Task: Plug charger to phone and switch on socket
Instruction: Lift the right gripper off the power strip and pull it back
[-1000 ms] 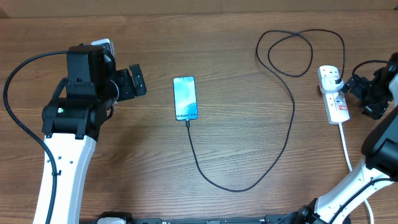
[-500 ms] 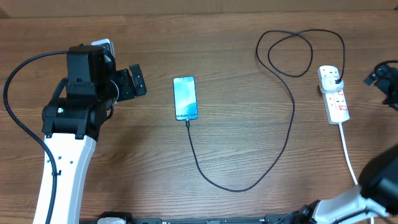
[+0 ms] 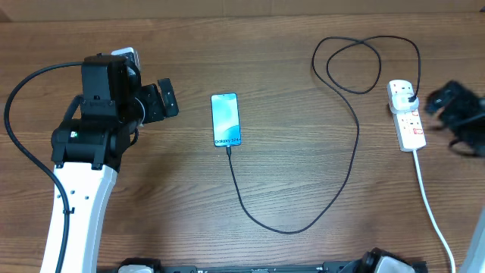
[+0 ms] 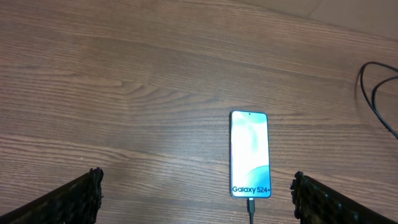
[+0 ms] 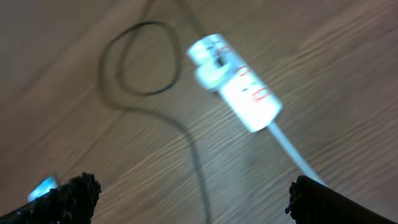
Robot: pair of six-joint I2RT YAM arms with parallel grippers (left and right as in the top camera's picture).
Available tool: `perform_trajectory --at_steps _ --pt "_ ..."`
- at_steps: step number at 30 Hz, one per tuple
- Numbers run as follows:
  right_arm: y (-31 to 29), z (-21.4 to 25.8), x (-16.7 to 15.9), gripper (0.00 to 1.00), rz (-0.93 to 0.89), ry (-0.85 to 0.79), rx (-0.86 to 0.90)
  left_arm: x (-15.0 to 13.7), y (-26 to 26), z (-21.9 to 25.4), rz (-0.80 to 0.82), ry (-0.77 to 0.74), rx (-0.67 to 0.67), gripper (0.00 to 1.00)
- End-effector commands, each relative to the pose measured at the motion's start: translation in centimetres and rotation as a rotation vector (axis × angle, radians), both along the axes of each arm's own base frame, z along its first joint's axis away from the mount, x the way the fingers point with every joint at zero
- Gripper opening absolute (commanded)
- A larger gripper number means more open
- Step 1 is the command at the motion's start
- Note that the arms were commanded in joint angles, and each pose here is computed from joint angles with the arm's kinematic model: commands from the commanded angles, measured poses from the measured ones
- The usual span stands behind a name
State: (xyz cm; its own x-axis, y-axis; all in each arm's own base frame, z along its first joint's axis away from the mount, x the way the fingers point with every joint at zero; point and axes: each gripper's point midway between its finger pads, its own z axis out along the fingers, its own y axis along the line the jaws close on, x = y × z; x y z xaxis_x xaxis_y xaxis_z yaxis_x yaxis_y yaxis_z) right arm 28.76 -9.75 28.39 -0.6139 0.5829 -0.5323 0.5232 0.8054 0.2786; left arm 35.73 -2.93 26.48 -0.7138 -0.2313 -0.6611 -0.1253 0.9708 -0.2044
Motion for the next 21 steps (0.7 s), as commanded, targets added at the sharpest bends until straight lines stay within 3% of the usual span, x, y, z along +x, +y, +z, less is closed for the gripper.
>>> perform_trajectory --at_steps 1,9,17,21 --pt "3.5 1.3 -1.8 1.0 0.008 -0.083 0.051 0.2 0.3 0.2 0.021 -0.006 0.003 1.0" --pt "9.8 1.7 -5.8 1.0 0.195 -0.122 0.115 0.2 0.3 0.2 0.021 -0.006 0.003 1.0" --pt "13.2 -1.7 -11.0 1.0 0.268 0.132 0.282 0.2 0.3 0.2 0.021 -0.006 0.003 1.0" --pt "13.3 -2.1 -11.4 1.0 0.267 0.162 0.294 0.2 0.3 0.2 0.021 -0.006 0.003 1.0"
